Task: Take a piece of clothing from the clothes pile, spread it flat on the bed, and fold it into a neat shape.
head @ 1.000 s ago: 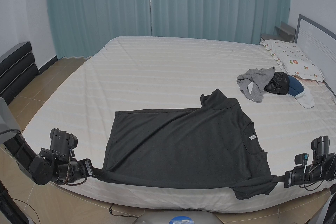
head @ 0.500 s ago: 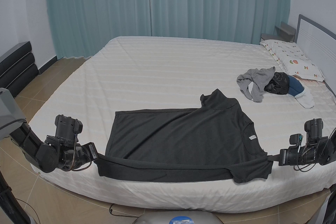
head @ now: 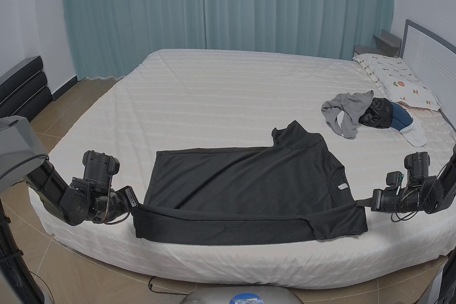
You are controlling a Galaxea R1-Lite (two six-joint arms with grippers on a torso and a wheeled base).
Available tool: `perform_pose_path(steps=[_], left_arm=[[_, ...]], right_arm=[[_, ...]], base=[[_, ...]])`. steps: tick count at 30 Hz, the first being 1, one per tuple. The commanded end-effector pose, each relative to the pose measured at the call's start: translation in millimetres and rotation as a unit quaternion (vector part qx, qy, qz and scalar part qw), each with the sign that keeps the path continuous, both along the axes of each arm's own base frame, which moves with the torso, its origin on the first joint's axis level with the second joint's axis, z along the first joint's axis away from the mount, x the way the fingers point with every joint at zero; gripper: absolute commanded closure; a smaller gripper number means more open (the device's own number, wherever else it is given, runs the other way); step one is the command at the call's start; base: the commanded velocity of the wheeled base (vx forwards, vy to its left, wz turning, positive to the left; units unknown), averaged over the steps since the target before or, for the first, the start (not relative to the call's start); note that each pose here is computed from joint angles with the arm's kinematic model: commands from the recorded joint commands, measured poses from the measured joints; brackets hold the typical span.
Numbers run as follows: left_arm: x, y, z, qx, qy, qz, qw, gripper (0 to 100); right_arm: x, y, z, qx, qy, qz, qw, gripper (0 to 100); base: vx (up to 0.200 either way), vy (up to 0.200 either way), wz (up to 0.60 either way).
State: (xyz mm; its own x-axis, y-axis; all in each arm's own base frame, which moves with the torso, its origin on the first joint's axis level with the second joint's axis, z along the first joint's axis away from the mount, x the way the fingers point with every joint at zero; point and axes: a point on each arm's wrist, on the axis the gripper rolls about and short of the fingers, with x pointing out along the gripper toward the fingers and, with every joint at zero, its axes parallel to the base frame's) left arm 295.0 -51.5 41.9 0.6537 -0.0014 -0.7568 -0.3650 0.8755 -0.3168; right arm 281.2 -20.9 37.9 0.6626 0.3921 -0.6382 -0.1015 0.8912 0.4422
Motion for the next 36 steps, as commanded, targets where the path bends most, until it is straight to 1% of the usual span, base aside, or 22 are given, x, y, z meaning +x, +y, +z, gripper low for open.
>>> perform_pose_path(steps=[1, 6, 11, 20, 24, 28, 32, 33, 36], left_arm=[[-7.8, 3.4, 8.3, 0.002, 0.012, 0.003, 0.9999, 100], [-13.5, 4.3, 6.3, 0.003, 0.038, 0.002, 0.9993, 100], [-6.3, 2.5, -3.0, 0.003, 0.045, 0.001, 0.999, 100], [16.5, 1.3, -7.9, 0.0, 0.038, 0.005, 0.9993, 100], [31.7, -0.7, -15.8, 0.0, 0.038, 0.008, 0.9993, 100], [44.7, -3.3, -21.3, -0.011, 0.034, 0.024, 0.9991, 100], [48.0, -3.9, -23.1, -0.013, 0.034, 0.025, 0.999, 100], [55.9, -4.6, -27.5, -0.013, 0.032, 0.026, 0.9991, 100], [59.8, -5.3, -31.1, -0.013, 0.034, 0.026, 0.999, 100]], right_arm=[[-4.2, 0.7, 7.6, -0.001, -0.011, 0.001, 0.9999, 100], [-12.4, -0.9, 16.4, -0.001, -0.023, -0.003, 0.9997, 100], [-14.6, 0.6, 16.1, -0.002, -0.021, -0.002, 0.9998, 100], [2.4, 0.8, 4.2, 0.0, -0.01, 0.001, 1.0, 100], [15.6, 3.0, -4.7, -0.001, -0.004, 0.006, 1.0, 100], [26.0, 3.8, -11.4, -0.002, -0.002, 0.008, 1.0, 100], [29.3, 3.5, -14.6, -0.002, 0.001, 0.008, 1.0, 100], [34.6, 3.0, -20.5, -0.002, 0.005, 0.008, 1.0, 100], [38.9, 2.6, -21.7, -0.002, 0.003, 0.008, 1.0, 100]], base=[[0.0, 0.0, 0.0], [0.0, 0.0, 0.0], [0.0, 0.0, 0.0], [0.0, 0.0, 0.0], [0.0, 0.0, 0.0], [0.0, 0.0, 0.0], [0.0, 0.0, 0.0], [0.0, 0.0, 0.0], [0.0, 0.0, 0.0]])
